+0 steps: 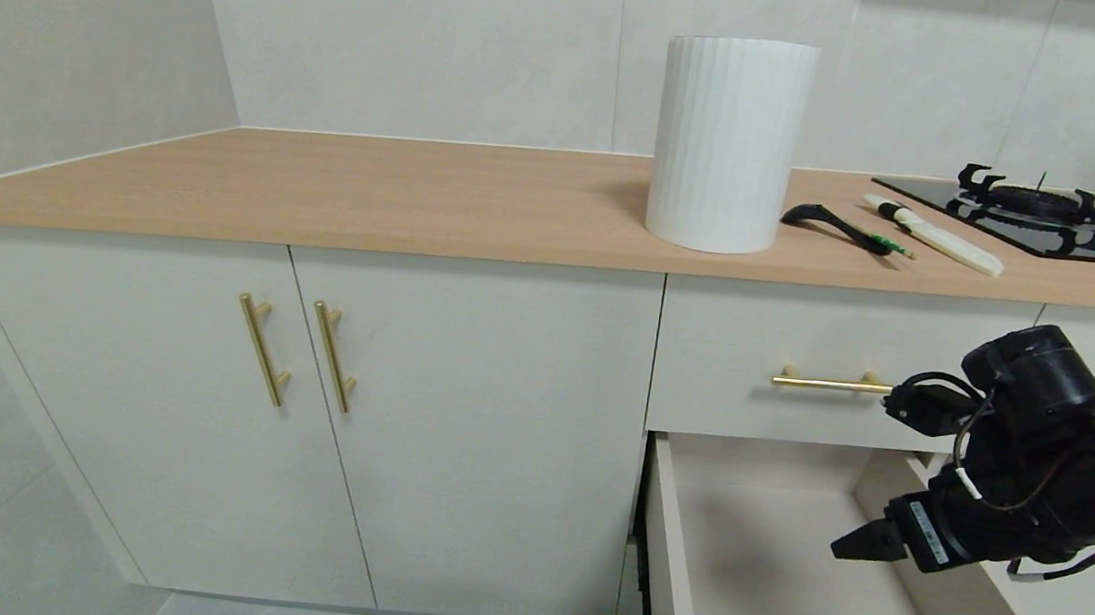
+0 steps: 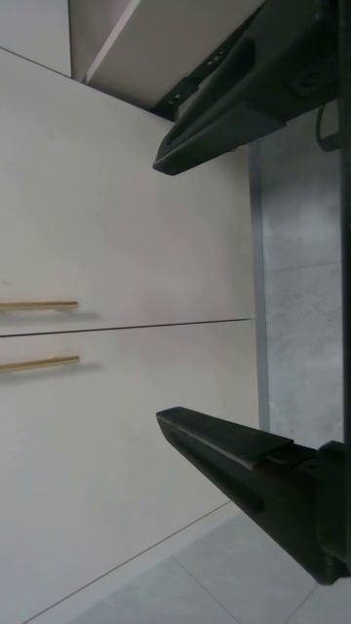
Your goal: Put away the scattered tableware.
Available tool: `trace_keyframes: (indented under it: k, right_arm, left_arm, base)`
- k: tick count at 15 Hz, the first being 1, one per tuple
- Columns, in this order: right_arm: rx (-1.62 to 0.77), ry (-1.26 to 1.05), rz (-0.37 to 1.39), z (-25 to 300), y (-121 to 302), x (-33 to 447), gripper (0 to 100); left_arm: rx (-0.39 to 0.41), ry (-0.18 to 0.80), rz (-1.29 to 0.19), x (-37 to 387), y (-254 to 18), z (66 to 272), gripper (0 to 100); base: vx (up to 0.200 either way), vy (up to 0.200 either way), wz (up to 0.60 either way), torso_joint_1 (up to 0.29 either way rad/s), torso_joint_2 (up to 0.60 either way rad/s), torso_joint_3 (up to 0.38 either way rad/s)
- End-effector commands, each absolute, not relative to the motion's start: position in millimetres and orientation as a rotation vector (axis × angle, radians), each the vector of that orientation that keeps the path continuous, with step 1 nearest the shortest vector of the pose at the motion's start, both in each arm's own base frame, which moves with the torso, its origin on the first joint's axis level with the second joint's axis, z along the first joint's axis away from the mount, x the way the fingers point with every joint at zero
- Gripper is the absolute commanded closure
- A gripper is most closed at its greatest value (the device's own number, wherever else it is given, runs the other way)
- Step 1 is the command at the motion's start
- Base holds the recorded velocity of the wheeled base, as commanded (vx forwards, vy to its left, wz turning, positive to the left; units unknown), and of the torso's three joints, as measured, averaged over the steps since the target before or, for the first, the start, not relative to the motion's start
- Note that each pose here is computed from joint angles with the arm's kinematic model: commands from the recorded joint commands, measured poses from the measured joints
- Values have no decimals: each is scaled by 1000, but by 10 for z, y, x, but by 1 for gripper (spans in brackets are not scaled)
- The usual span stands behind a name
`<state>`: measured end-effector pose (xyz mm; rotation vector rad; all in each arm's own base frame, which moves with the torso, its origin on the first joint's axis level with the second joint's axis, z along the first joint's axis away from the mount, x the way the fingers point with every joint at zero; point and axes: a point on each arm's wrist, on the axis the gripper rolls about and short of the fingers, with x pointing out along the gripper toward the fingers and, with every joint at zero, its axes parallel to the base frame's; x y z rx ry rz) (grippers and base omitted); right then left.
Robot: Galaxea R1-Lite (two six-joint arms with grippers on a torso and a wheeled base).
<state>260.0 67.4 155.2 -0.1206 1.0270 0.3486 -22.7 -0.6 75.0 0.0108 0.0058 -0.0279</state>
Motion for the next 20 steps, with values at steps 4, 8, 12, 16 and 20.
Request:
trace_keyframes:
  k: [4, 8, 12, 16, 20]
  right_arm:
    - [-120, 986, 347, 1658, 654, 2530, 0]
    - [-120, 986, 347, 1658, 654, 2530, 0]
    - [-119, 983, 344, 1666, 648, 2527, 0]
    - [-119, 981, 344, 1670, 648, 2524, 0]
    - [-116, 957, 341, 1691, 647, 2538, 0]
  left_arm:
    - [11, 6, -28, -227, -6, 750, 0]
    - [11, 6, -28, -227, -6, 750, 0]
    - [11, 6, -28, -227, -6, 750, 0]
    - [11, 6, -28, -227, -6, 750, 0]
    - [11, 6, -28, -227, -6, 750, 0]
  base:
    - [0, 0, 0, 15, -99, -79]
    - [0, 0, 0, 112, -345, -295]
    - [0, 0, 0, 146, -504, -295]
    - [0, 0, 0, 177, -470, -288]
    - [0, 0, 0, 205, -477, -288]
